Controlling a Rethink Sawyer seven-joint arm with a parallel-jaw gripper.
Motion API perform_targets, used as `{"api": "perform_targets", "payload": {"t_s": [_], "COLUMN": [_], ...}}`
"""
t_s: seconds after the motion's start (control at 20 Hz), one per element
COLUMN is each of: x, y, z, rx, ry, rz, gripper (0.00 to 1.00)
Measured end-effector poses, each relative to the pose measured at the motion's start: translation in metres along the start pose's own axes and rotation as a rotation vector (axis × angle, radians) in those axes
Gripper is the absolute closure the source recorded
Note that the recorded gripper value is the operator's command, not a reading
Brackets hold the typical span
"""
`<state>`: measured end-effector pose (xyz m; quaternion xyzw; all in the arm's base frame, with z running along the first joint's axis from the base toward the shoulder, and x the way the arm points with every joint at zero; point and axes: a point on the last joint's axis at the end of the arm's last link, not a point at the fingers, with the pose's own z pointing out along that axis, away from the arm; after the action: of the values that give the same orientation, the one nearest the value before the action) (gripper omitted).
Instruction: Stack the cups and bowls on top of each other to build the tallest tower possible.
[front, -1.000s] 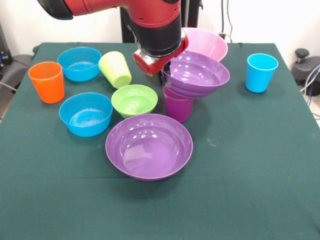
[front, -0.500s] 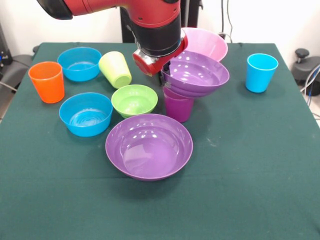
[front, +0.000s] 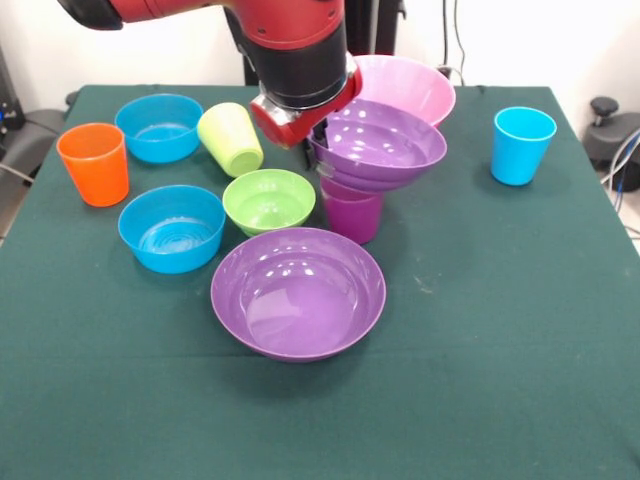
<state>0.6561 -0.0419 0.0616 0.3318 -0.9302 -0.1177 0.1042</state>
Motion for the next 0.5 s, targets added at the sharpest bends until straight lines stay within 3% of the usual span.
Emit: {"api": "perform_targets", "payload": {"t_s": [0.5], "x": [0.0045], "y": [-0.0067], "z": [-0.0102], "rx": [0.018], "ry": [-0.007], "rz": [0.01], "gripper": [1.0]}}
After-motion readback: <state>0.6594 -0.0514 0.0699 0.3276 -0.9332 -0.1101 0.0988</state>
